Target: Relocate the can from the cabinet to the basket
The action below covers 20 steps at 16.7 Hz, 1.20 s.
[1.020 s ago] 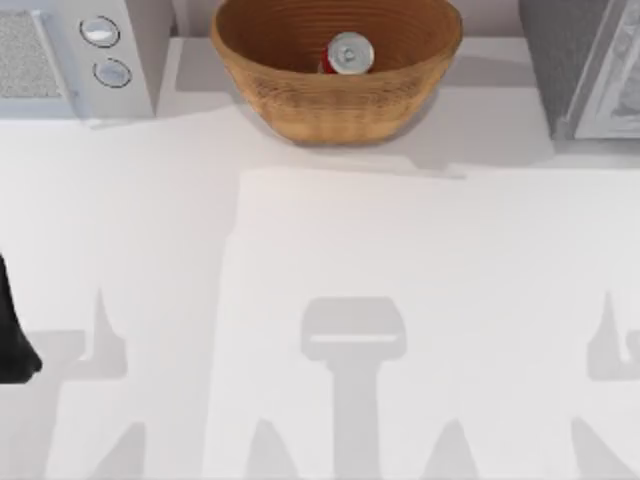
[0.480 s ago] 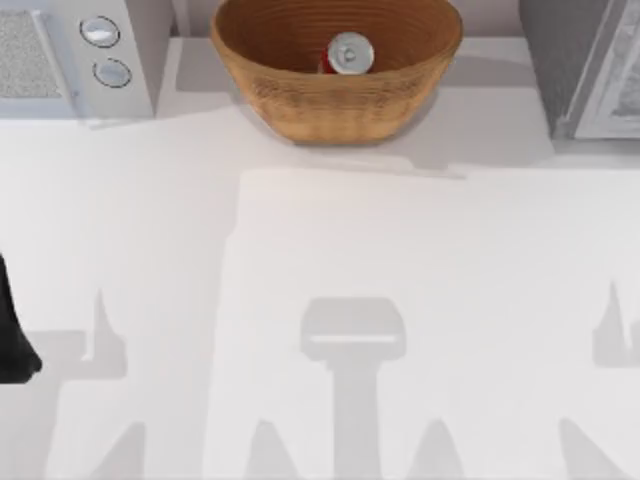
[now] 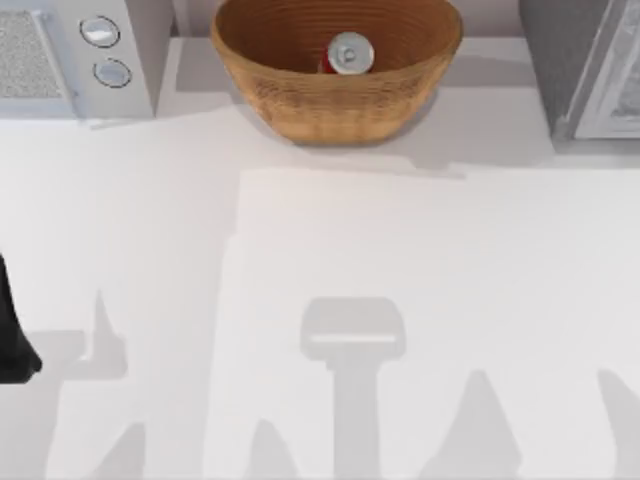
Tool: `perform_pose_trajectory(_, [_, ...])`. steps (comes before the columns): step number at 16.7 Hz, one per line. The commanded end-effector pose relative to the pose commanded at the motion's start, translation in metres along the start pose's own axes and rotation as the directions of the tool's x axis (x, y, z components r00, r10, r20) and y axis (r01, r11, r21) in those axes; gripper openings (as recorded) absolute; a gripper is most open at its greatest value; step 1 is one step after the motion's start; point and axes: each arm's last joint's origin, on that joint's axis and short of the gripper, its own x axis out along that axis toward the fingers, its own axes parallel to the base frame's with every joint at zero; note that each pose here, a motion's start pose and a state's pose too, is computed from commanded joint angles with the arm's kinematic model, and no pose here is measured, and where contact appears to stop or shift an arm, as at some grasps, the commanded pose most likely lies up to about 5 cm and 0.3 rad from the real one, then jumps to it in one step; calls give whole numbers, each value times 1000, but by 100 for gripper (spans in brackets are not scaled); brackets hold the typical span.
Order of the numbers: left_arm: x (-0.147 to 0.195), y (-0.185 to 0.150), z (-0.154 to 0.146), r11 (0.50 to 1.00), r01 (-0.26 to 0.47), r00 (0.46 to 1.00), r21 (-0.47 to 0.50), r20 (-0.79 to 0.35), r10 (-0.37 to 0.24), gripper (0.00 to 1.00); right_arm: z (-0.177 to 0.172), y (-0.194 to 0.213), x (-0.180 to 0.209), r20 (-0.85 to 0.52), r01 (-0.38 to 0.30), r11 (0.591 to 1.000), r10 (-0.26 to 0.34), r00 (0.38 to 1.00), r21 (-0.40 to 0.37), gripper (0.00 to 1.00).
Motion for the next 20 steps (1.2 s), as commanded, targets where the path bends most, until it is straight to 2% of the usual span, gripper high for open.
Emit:
perform_pose_trajectory(4, [0, 0, 0, 1000, 0, 1000, 0, 0, 0, 100, -15, -55, 13, -38, -3, 1000, 4, 999, 18, 100])
perform_pose_trajectory(10, [0, 0, 0, 1000, 0, 1000, 0, 0, 0, 100, -45, -121, 3, -50, 0, 1000, 2, 999, 28, 100])
perform_pose_trajectory(20, [0, 0, 0, 1000, 0, 1000, 0, 0, 0, 100, -44, -137, 2, -45, 1, 1000, 0, 999, 20, 100])
